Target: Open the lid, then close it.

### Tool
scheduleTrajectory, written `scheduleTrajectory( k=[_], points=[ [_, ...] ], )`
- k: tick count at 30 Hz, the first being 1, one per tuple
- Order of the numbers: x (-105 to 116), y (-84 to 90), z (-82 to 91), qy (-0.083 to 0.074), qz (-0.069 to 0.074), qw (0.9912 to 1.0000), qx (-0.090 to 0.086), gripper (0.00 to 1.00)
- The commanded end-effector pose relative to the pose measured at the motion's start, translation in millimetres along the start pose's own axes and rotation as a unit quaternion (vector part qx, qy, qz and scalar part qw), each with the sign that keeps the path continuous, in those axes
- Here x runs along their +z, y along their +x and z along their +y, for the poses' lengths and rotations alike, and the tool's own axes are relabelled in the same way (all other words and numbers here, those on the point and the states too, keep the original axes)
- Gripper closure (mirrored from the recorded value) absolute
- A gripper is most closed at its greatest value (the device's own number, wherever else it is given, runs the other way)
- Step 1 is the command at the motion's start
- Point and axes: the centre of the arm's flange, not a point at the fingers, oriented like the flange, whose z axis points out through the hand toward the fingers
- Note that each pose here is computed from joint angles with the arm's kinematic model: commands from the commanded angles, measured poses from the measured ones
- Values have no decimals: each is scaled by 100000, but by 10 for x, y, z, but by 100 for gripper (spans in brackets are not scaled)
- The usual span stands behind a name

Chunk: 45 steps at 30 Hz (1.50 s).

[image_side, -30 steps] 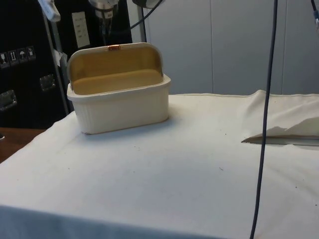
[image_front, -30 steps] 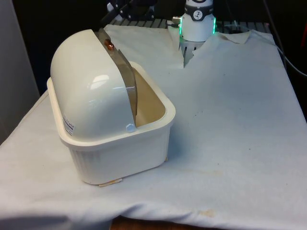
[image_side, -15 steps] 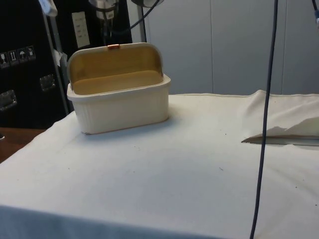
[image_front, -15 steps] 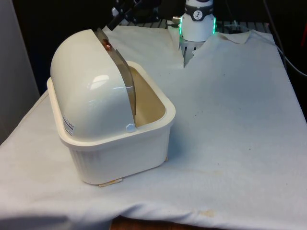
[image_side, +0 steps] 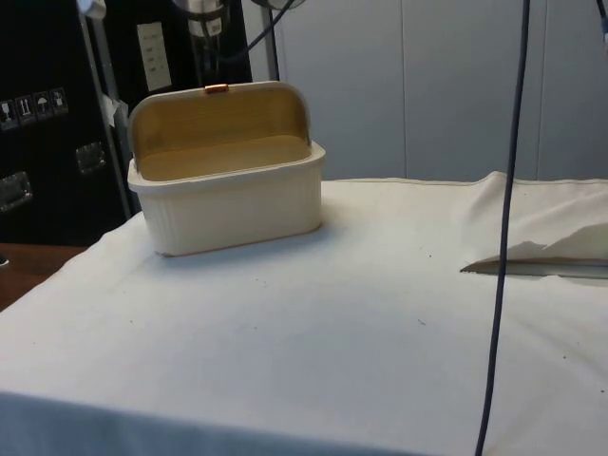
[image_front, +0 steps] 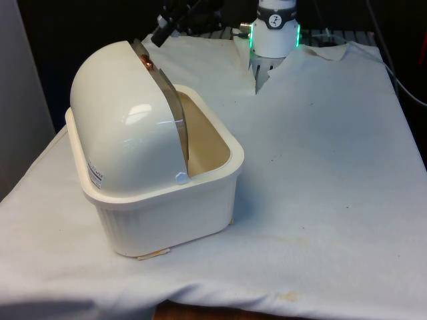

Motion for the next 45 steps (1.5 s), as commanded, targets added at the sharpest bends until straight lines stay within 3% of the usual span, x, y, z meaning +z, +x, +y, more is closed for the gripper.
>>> scheduleTrajectory(
  k=[1, 8, 9, 10, 18, 19, 20, 26, 27, 28, 34, 35, 37, 41, 42, 43, 45],
  points=[
    [8, -19, 62, 819, 104, 99996, -344, 100],
    [76, -9, 276, 1278, -400, 99991, -291, 100],
    [42, -21, 284, 535, -525, 99997, -93, 100],
    [95, -5, 284, 1529, -445, 99987, -199, 100],
    [232, 74, 321, 4213, -922, 99904, 721, 100],
    [223, 78, 329, 3403, -1229, 99931, 877, 100],
    [249, 76, 333, 4548, -1008, 99888, 859, 100],
    [323, 67, 397, 6513, -1424, 99772, 1054, 100],
    [309, 61, 411, 5920, -1755, 99802, 1225, 100],
    [335, 60, 408, 6706, -1511, 99758, 997, 100],
    [391, 38, 420, 7790, -1584, 99681, 711, 100],
    [371, 38, 421, 7162, -2046, 99718, 951, 100],
    [401, 34, 431, 8002, -1509, 99665, 706, 100],
    [419, 37, 421, 8396, -1263, 99638, 361, 100],
    [407, 29, 434, 7747, -1683, 99683, 603, 100],
    [419, 38, 421, 8425, -1209, 99636, 352, 100],
    [419, 44, 409, 8535, -991, 99630, 315, 100]
  ],
)
